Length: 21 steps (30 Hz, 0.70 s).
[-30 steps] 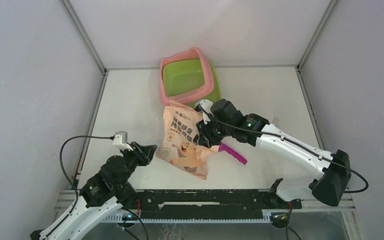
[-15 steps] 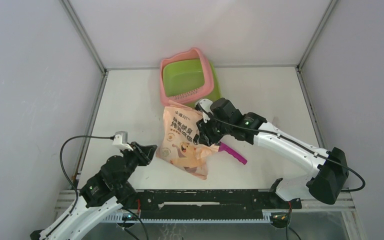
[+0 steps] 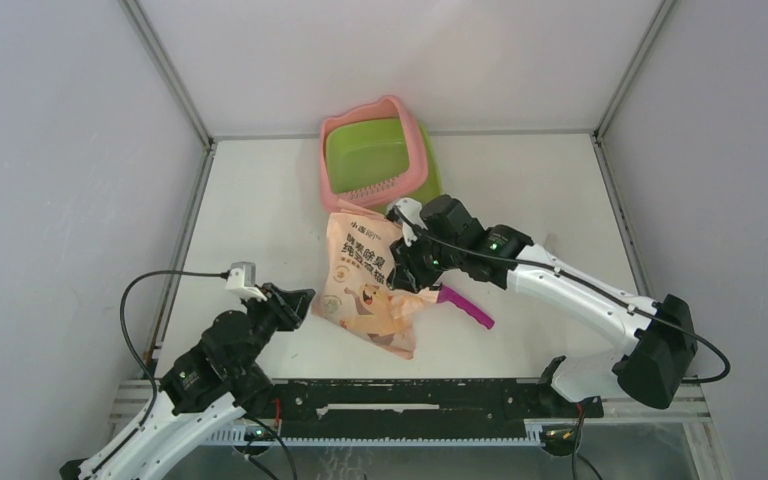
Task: Fill the litter box with clean litter
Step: Open the cat litter bag at the center of the board.
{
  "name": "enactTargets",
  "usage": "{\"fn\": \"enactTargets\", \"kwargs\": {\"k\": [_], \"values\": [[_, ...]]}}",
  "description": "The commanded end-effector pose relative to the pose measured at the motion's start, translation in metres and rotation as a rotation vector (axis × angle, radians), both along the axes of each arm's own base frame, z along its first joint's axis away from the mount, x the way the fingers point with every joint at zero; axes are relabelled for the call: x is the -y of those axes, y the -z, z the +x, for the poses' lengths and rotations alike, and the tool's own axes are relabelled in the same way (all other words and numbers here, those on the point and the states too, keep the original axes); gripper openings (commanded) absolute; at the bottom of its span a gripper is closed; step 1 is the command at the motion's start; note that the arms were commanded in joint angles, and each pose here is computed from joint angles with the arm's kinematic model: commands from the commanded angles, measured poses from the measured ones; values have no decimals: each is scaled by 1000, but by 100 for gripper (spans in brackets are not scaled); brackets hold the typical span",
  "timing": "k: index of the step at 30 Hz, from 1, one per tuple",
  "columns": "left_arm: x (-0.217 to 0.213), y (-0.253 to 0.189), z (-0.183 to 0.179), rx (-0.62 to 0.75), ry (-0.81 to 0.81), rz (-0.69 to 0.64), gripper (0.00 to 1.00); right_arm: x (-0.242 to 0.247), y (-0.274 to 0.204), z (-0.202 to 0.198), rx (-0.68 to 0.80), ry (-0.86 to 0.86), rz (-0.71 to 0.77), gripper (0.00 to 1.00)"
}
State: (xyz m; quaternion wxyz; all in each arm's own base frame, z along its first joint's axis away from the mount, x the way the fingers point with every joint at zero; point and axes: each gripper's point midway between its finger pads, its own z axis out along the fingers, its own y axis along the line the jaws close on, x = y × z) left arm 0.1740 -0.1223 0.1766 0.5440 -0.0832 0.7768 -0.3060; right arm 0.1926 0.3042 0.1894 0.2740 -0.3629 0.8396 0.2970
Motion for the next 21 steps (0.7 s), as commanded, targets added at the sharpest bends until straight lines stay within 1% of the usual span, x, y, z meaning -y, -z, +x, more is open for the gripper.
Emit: {"fn": "enactTargets", "kwargs": {"k": [1,11,14,17,19,20,21], "values": [[5,-13,1,32,16,-29,31,-12,-2,-4,8,-50,28,43],[5,-14,1,34,18,-32,31,-12,34,2,-54,-32,-62,40],[5,-14,1,32,18,-29,30,-21,38,-3,-51,-77,-59,40],[5,-14,2,32,16,-25,30,-26,48,-10,-67,-120,-96,39],[5,-15,2,34,15,-24,30,-27,54,-10,-76,-122,-118,21],[5,-16,2,35,16,-25,30,-30,51,-12,-89,-134,-103,14],[5,-17,2,35,16,-26,30,-33,45,-16,-100,-154,-70,3]]}}
